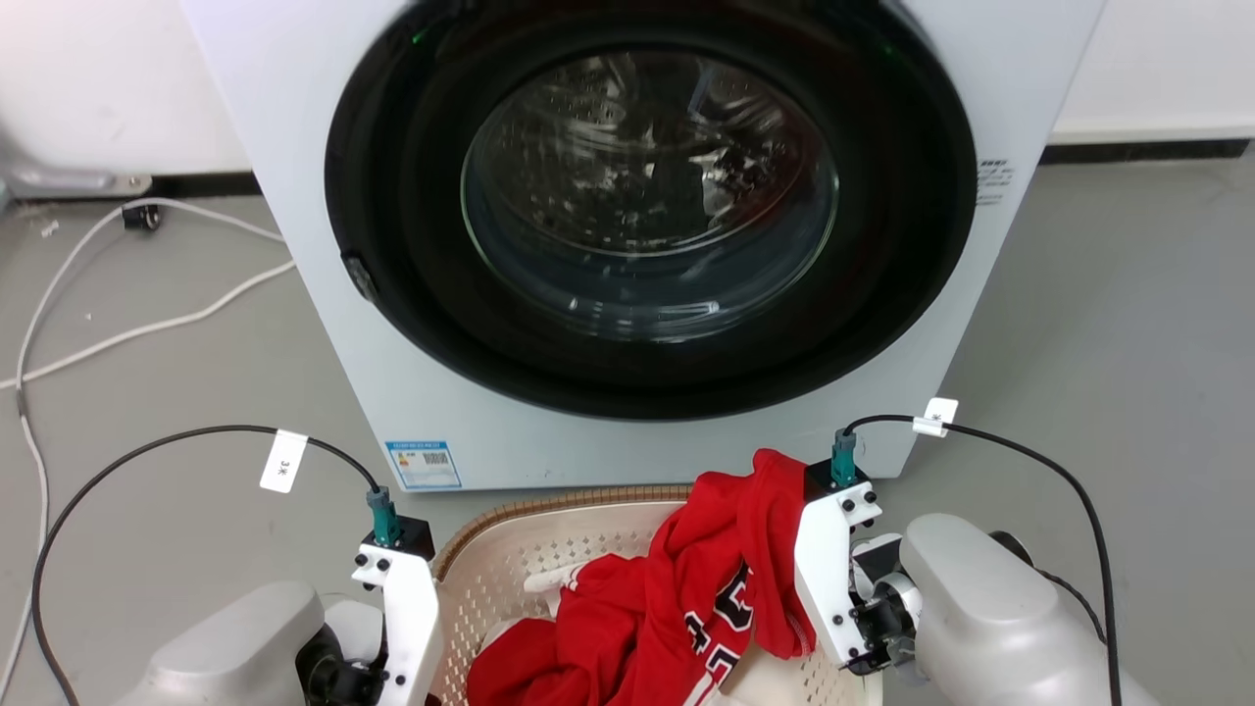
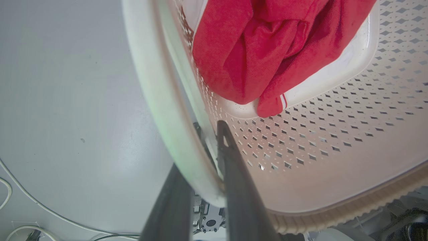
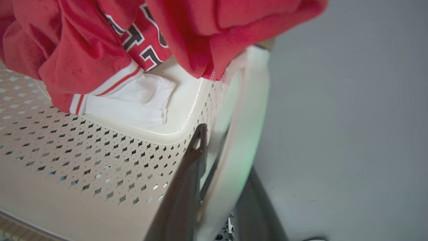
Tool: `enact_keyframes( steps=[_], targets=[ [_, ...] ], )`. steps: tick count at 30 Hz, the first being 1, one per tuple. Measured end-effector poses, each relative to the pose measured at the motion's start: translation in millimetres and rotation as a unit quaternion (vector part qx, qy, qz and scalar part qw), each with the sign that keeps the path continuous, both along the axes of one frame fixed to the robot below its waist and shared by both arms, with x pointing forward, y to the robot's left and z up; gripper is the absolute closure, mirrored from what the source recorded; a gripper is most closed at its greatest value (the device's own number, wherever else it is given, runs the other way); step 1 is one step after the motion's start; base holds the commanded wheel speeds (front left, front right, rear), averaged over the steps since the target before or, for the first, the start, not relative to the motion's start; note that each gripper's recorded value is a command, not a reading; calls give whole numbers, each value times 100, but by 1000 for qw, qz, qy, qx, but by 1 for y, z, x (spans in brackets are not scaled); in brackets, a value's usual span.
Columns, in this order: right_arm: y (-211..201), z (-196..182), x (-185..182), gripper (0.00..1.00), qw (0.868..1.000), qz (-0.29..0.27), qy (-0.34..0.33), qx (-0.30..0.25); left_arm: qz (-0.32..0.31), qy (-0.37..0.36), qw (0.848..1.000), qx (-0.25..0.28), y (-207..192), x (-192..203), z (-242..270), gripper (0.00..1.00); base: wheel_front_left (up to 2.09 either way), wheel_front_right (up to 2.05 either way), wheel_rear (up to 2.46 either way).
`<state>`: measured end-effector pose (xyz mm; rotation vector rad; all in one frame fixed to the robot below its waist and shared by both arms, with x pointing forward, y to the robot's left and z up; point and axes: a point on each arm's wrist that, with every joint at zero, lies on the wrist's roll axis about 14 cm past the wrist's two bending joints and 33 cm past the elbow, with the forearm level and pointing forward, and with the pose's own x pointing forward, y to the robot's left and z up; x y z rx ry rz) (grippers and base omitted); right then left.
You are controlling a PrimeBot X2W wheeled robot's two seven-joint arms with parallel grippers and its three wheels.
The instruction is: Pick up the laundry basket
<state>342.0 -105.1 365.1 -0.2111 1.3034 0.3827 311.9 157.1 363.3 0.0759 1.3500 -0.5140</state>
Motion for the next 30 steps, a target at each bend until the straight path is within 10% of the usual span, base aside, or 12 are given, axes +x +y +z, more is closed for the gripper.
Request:
enact_keyframes(
  steps=[30],
  targets=[
    [2, 23, 3, 100, 1000, 1, -1, 2, -2, 21, 1000, 0, 0, -4, 18, 100, 0, 0, 0]
  ],
)
